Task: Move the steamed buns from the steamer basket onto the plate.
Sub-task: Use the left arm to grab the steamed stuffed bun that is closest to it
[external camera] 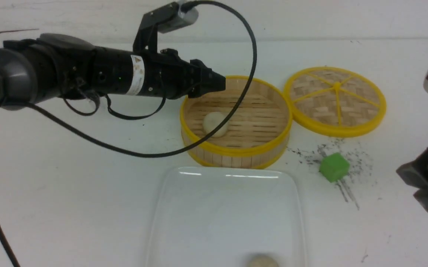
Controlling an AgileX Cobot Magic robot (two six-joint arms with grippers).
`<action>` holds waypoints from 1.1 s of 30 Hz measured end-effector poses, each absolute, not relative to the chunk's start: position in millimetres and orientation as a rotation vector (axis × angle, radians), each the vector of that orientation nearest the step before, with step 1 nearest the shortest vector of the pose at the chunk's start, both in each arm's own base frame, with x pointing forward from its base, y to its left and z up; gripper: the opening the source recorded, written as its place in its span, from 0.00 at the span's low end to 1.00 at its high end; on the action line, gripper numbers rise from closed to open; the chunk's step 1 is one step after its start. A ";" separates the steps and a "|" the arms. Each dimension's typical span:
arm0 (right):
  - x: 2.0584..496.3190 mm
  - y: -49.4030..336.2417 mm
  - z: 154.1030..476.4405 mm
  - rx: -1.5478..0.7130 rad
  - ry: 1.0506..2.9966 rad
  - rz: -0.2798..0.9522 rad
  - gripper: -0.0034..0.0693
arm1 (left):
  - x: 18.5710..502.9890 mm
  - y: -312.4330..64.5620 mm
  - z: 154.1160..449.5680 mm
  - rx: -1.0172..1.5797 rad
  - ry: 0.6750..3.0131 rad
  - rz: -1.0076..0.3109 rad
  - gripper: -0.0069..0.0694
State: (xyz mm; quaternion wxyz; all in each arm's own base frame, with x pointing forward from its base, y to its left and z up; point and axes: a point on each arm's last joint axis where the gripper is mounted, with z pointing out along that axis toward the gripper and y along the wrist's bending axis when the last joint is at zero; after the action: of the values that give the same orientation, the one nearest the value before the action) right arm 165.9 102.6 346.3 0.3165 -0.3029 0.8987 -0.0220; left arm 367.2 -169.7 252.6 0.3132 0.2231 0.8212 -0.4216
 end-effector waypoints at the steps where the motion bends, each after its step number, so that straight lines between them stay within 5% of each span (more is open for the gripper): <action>1: 166.0 102.5 346.3 -0.798 2.365 -0.061 0.73 | 365.6 -170.9 251.6 0.593 2.175 -1.145 0.49; 7: 167.3 102.0 347.0 -0.801 2.349 -0.077 0.73 | 347.6 -173.3 272.8 0.676 2.147 -1.280 0.47; 13: 169.1 103.9 348.8 -0.798 2.316 -0.060 0.73 | 322.5 -167.6 323.2 0.795 1.979 -1.227 0.39; 17: 169.3 104.2 349.0 -0.798 2.312 -0.058 0.73 | 283.5 -156.0 384.0 0.888 1.763 -1.107 0.35; 24: 169.3 104.2 348.9 -0.796 2.313 -0.056 0.73 | 232.3 -135.7 448.0 0.855 1.538 -0.925 0.35; 33: 168.6 105.0 348.5 -0.757 2.333 -0.026 0.73 | 257.2 -107.8 467.5 0.433 1.486 -0.609 0.36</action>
State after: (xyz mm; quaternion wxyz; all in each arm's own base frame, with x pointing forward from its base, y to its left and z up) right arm 168.6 105.0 348.5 0.3377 -0.2904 0.8953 -0.0101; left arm 257.2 -107.8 467.5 0.6739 0.1922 0.6601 -0.2706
